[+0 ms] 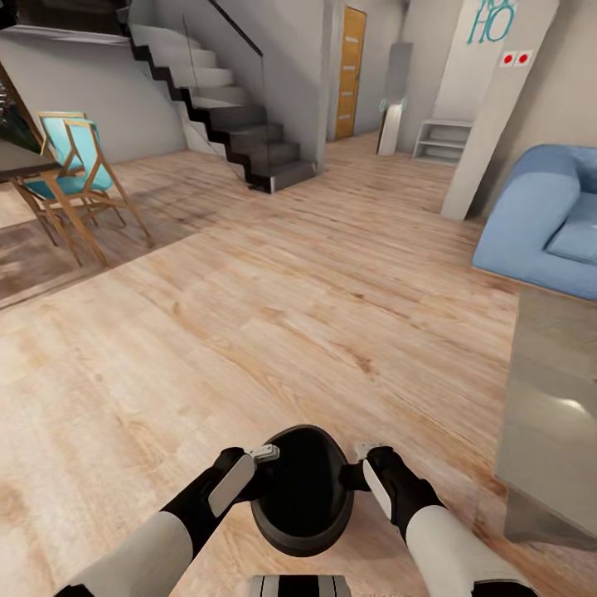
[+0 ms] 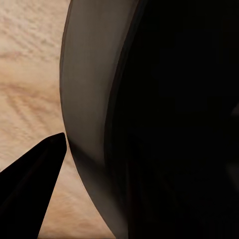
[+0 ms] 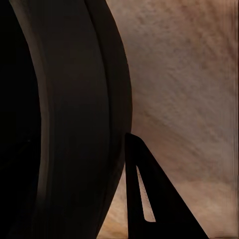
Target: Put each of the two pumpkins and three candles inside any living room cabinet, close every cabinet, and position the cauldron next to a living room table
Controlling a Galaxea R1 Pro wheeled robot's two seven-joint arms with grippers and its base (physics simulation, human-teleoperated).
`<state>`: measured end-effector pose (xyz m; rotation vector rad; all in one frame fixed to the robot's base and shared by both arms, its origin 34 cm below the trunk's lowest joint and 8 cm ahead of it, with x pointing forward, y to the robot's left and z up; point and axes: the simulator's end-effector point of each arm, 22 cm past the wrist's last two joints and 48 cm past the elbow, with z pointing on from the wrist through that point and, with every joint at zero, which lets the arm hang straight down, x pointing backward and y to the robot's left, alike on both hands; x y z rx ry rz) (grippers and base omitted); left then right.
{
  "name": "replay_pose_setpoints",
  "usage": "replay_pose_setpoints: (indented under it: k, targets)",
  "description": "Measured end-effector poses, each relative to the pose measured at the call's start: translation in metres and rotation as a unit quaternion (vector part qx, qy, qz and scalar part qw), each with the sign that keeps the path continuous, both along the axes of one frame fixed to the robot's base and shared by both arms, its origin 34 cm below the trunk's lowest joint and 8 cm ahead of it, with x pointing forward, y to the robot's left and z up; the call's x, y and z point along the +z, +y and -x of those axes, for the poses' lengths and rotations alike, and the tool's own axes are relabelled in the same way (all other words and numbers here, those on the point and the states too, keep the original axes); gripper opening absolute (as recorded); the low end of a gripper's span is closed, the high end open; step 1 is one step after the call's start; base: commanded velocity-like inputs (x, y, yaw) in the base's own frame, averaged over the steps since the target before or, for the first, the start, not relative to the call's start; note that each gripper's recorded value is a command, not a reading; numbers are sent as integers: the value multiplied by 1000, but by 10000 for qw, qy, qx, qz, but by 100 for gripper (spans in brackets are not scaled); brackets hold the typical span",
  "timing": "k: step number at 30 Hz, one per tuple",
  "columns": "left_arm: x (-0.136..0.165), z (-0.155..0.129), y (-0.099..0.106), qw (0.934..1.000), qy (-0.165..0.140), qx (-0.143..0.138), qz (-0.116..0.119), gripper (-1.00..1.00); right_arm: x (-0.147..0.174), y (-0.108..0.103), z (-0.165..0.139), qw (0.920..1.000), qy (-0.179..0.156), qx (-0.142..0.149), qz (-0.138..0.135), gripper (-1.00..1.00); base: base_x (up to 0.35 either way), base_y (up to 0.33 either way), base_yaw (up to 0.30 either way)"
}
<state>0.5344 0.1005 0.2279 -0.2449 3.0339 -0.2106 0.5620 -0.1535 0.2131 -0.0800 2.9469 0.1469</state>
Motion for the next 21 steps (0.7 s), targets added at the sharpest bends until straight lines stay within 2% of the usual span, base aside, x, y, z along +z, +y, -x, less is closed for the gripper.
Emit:
replay_pose_setpoints:
  k: [10, 21]
  targets:
    - [0, 0, 0, 10000, 4, -3, 0, -100, 0, 0, 1, 10000, 7, -6, -7, -100, 0, 0, -79]
    - [0, 0, 0, 10000, 4, 0, 1, -100, 0, 0, 1, 10000, 8, -5, -7, -100, 0, 0, -234]
